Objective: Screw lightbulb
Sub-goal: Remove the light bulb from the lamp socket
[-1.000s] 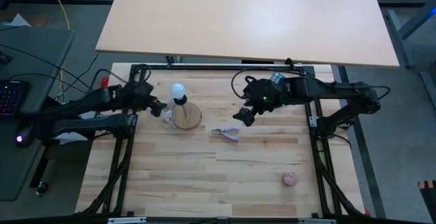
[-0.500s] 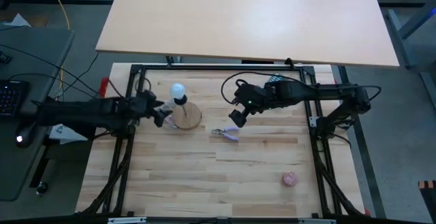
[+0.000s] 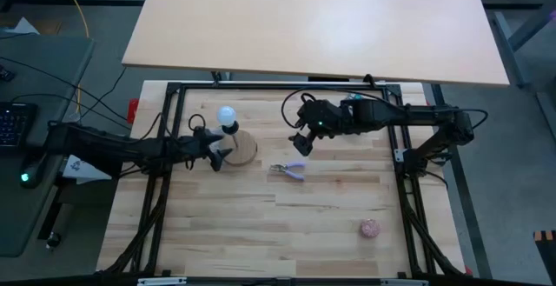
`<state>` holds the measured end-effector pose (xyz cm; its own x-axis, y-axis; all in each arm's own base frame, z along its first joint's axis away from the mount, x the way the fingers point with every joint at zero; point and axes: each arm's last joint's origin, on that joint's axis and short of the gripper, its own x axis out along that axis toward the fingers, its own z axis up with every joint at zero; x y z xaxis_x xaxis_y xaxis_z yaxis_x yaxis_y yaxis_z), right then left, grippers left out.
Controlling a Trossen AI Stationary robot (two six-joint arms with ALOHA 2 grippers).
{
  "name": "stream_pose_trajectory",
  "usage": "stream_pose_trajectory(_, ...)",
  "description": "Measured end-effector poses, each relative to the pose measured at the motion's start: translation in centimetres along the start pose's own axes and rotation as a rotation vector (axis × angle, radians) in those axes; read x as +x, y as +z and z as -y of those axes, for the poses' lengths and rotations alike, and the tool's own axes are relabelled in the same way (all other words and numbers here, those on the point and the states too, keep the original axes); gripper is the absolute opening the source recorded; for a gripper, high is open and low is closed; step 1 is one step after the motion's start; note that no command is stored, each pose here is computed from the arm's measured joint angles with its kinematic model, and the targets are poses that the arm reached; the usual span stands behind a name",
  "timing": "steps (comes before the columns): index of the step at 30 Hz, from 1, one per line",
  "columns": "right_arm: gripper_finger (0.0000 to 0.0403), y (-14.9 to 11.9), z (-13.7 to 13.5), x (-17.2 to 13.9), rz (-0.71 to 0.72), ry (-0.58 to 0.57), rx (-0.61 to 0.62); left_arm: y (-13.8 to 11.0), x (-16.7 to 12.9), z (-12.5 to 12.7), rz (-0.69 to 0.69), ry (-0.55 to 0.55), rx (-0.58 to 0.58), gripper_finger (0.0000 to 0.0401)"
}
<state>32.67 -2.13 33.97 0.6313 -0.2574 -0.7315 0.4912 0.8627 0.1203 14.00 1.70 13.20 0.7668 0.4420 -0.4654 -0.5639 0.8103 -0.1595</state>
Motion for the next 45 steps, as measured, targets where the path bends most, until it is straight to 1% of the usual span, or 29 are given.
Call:
stream_pose_trajectory(4,0.0385,0.4,0.0,-0.3,0.038,0.005,-0.022,0.3,0.9,0.5,0.054,0.000,-0.018,0.0319)
stream_pose_trajectory(6,0.0385,0.9,0.1,-0.6,0.097,0.014,-0.010,0.8,1.3,0.9,0.115,-0.015,-0.045,0.0319)
stream_pose_trajectory(8,0.0385,1.3,0.0,-0.9,0.138,0.030,-0.008,1.0,1.8,1.2,0.142,-0.027,-0.044,0.0319)
stream_pose_trajectory(11,0.0385,1.8,-0.1,-1.3,0.190,0.051,-0.006,0.5,2.6,1.4,0.113,-0.015,-0.013,0.0319)
stream_pose_trajectory(14,0.0385,1.9,-0.2,-1.3,0.205,0.057,-0.001,0.1,3.3,1.6,0.065,0.001,-0.018,0.0318)
stream_pose_trajectory(17,0.0385,1.9,-0.2,-1.3,0.204,0.058,0.009,0.2,4.0,1.9,0.049,0.017,0.000,0.0303)
stream_pose_trajectory(20,0.0385,1.9,-0.2,-1.3,0.204,0.059,0.009,0.4,4.7,2.4,0.044,0.041,0.030,0.0265)
stream_pose_trajectory(24,0.0385,2.0,-0.2,-1.3,0.209,0.060,0.010,0.7,5.6,3.0,0.041,0.041,0.059,0.0195)
stream_pose_trajectory(28,0.0385,2.0,-0.2,-1.4,0.214,0.063,0.011,0.9,6.0,3.5,0.041,0.034,0.079,0.0109)
stream_pose_trajectory(31,0.0385,2.1,-0.1,-1.7,0.221,0.066,0.012,1.2,5.9,3.7,0.050,0.015,0.078,0.0031)
stream_pose_trajectory(32,0.0385,2.1,-0.1,-2.0,0.230,0.069,0.014,1.3,5.8,3.8,0.057,0.010,0.062,0.0022)
stream_pose_trajectory(35,0.0385,2.2,0.2,-3.2,0.257,0.063,0.021,1.8,5.4,3.8,0.075,-0.010,0.011,0.0027)
stream_pose_trajectory(37,0.0385,2.2,0.5,-4.2,0.286,0.049,0.033,2.6,5.1,4.1,0.088,-0.024,-0.021,0.0028)
stream_pose_trajectory(39,0.0385,2.3,0.9,-5.5,0.319,0.040,0.051,4.0,4.7,4.5,0.088,-0.047,-0.041,0.0021)
stream_pose_trajectory(43,0.0385,2.0,1.7,-7.5,0.354,0.010,0.084,8.5,3.5,5.7,0.056,-0.124,-0.063,0.0021)
stream_pose_trajectory(45,0.0385,1.7,2.0,-8.0,0.345,-0.015,0.125,11.4,2.6,6.2,0.028,-0.157,-0.041,0.0021)
